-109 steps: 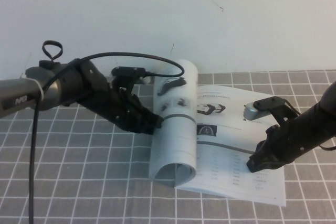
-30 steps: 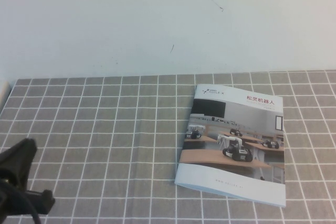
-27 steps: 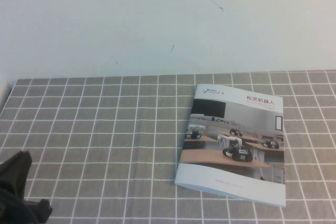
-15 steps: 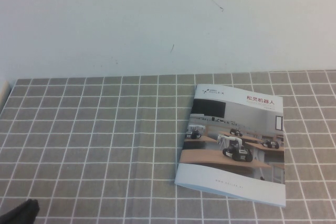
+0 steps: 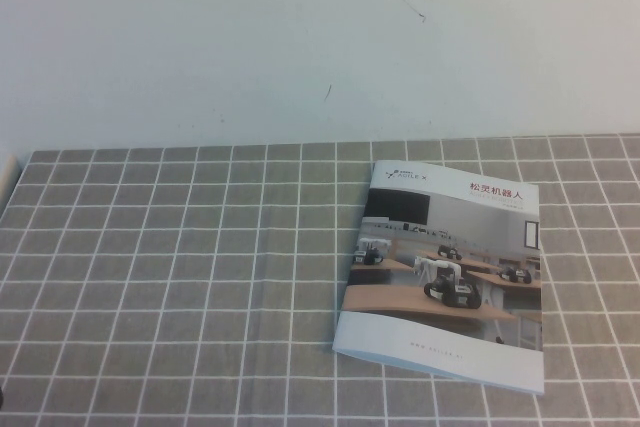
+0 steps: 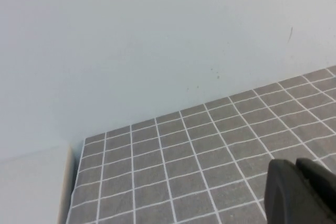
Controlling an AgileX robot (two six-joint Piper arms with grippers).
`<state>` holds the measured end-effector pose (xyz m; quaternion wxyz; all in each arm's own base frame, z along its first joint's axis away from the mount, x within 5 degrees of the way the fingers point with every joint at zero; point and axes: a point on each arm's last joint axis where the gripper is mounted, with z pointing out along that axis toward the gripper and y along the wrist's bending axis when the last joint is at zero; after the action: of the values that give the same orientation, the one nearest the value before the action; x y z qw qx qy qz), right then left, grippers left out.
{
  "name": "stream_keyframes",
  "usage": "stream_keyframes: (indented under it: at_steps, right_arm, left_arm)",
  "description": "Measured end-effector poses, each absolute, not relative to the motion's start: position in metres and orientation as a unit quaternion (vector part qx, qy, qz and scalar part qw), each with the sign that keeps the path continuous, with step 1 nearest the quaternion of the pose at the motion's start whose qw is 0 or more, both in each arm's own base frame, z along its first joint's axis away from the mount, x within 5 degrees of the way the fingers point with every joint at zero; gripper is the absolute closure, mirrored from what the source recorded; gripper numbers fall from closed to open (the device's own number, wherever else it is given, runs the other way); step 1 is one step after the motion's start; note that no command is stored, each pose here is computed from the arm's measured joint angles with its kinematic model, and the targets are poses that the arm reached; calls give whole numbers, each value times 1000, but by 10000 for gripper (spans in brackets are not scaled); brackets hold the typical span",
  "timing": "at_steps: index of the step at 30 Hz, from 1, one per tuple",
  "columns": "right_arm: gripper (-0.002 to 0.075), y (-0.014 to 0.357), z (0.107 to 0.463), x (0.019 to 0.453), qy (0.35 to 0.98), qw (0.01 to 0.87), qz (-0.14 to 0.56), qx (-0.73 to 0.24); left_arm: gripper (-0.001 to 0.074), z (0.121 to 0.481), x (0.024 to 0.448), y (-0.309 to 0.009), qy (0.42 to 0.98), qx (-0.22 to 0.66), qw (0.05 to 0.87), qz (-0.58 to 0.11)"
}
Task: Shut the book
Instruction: 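Close the open booklet and leave it lying on the table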
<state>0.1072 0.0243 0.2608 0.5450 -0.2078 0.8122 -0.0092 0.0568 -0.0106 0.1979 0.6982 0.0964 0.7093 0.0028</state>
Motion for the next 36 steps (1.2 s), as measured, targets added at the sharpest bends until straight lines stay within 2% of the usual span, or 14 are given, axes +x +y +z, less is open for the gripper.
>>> stream_keyframes:
  at_steps: [11, 15, 19, 25, 36]
  right_arm:
    - [729, 24, 261, 107, 812, 545, -8, -207]
    - [729, 24, 261, 107, 812, 545, -8, -207]
    - [729, 24, 261, 107, 812, 545, -8, -207]
    - [729, 24, 261, 107, 812, 545, -8, -207]
    - [729, 24, 261, 107, 812, 545, -8, -207]
  left_arm:
    - [738, 199, 56, -10, 706, 79, 704, -5]
    - [738, 189, 55, -9, 744, 72, 664, -14]
    - [738, 176, 53, -7, 794, -11, 604, -68]
    - [738, 176, 53, -6, 793, -67, 597, -103]
    - [738, 176, 52, -6, 794, -68, 596, -101]
